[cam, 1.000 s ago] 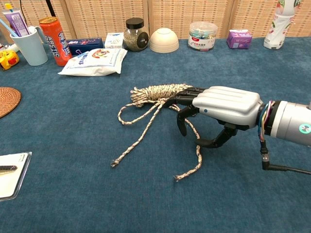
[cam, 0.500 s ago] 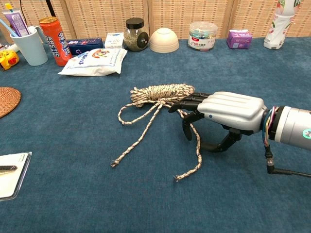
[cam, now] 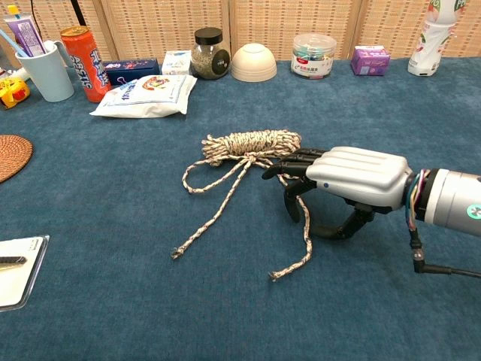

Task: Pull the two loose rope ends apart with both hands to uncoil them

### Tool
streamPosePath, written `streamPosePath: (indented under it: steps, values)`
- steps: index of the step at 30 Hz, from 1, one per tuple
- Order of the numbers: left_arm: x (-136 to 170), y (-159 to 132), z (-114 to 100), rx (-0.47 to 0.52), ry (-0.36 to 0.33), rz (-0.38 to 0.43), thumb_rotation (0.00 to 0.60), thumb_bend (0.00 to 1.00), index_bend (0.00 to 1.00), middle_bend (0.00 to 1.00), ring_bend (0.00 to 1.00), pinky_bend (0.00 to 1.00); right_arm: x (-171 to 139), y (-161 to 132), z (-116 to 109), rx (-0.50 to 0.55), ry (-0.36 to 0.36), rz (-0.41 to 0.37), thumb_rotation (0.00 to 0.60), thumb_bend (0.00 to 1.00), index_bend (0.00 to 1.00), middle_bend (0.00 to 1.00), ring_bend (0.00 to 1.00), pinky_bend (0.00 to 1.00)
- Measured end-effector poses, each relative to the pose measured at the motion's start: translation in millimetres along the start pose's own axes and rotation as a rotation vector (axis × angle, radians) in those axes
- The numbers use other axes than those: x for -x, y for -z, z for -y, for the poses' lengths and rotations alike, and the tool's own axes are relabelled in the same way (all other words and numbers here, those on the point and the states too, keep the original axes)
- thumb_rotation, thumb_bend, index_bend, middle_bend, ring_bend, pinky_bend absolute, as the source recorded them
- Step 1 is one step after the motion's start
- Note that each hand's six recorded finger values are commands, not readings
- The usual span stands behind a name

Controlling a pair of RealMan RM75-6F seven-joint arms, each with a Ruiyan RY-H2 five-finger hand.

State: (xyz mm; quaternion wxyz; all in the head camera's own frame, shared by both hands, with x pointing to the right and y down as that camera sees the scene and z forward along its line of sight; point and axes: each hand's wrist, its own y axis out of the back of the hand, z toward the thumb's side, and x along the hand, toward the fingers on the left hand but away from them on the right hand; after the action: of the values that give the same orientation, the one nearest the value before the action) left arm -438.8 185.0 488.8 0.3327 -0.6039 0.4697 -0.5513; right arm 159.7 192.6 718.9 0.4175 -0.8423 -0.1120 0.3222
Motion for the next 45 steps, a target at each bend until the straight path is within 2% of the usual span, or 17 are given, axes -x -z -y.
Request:
streamPosePath:
  steps: [19, 45]
  values:
    - [1.7, 1.0, -1.0, 0.005, -0.003, 0.001, 0.600, 0.35, 0.25, 0.10, 0.08, 0.00, -4.5, 3.5, 5.9, -0.002, -0.017, 0.025, 0.600, 0.40, 0.49, 0.08, 0.00, 0.00]
    - [1.9, 2.2, -2.3, 0.004, -0.005, -0.002, 0.600, 0.35, 0.25, 0.10, 0.08, 0.00, 5.1, -2.0, 8.1, 0.005, -0.019, 0.025, 0.600, 0.40, 0.50, 0.09, 0.00, 0.00]
